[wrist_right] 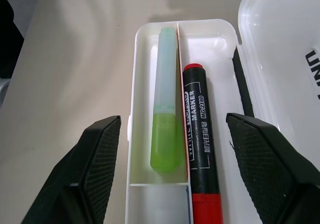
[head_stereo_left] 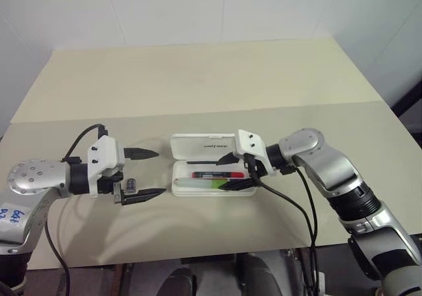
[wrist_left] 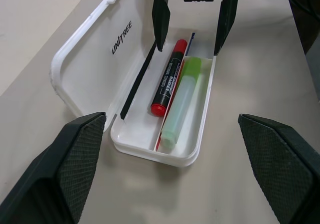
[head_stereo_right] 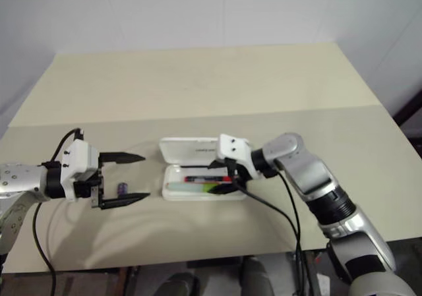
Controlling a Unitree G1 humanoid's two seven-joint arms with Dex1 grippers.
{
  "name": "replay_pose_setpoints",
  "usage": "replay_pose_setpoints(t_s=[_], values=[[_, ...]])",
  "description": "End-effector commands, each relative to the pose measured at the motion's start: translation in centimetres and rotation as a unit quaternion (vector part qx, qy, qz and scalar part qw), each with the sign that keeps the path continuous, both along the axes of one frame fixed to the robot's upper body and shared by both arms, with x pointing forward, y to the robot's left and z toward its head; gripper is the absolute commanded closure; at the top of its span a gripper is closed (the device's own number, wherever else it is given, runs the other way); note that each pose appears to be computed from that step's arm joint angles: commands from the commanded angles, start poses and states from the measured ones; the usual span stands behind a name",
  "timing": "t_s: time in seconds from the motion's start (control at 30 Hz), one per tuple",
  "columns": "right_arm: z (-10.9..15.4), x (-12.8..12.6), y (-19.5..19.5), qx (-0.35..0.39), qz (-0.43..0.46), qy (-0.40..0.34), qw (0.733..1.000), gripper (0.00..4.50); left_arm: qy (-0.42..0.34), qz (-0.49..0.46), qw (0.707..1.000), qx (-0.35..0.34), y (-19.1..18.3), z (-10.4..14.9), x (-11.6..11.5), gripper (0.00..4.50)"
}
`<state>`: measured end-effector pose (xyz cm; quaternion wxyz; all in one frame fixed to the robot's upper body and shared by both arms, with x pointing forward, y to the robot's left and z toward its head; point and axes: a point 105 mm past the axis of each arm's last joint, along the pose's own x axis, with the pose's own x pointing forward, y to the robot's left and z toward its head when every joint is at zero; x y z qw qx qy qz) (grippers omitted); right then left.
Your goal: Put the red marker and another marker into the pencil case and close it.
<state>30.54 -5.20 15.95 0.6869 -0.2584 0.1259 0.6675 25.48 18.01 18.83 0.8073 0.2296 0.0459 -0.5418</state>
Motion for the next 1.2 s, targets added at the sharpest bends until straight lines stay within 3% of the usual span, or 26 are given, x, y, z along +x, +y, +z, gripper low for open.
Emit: replay_pose_setpoints(t_s=[0.03, 0.07, 0.13, 0.4, 1.2], values=[[0.9, -0.5, 0.8, 0.018, 0.013, -0.013, 1.000, 0.95, -0.020, -0.003, 1.000, 0.000, -0.2, 0.8, 0.1, 0.00], [0.8, -0.5, 0.9, 0.018, 0.014, -0.012, 1.000, 0.95, -0.020, -0.003, 1.000, 0.000, -0.2, 0.8, 0.1, 0.00], [0.6, -0.4, 1.1, 0.017, 0.016, -0.011, 1.000, 1.54, -0.020, -0.002, 1.000, 0.000, -0.2, 0.8, 0.1, 0.00], [0.3, -0.6, 2.0, 0.019, 0.026, -0.011, 0.999, 4.47, -0.021, 0.000, 1.000, -0.001, -0.2, 0.8, 0.1, 0.00], [-1.0, 0.9, 3.2, 0.009, 0.019, -0.032, 0.999, 4.49, -0.024, 0.002, 1.000, -0.007, -0.4, 0.9, 0.1, 0.00]])
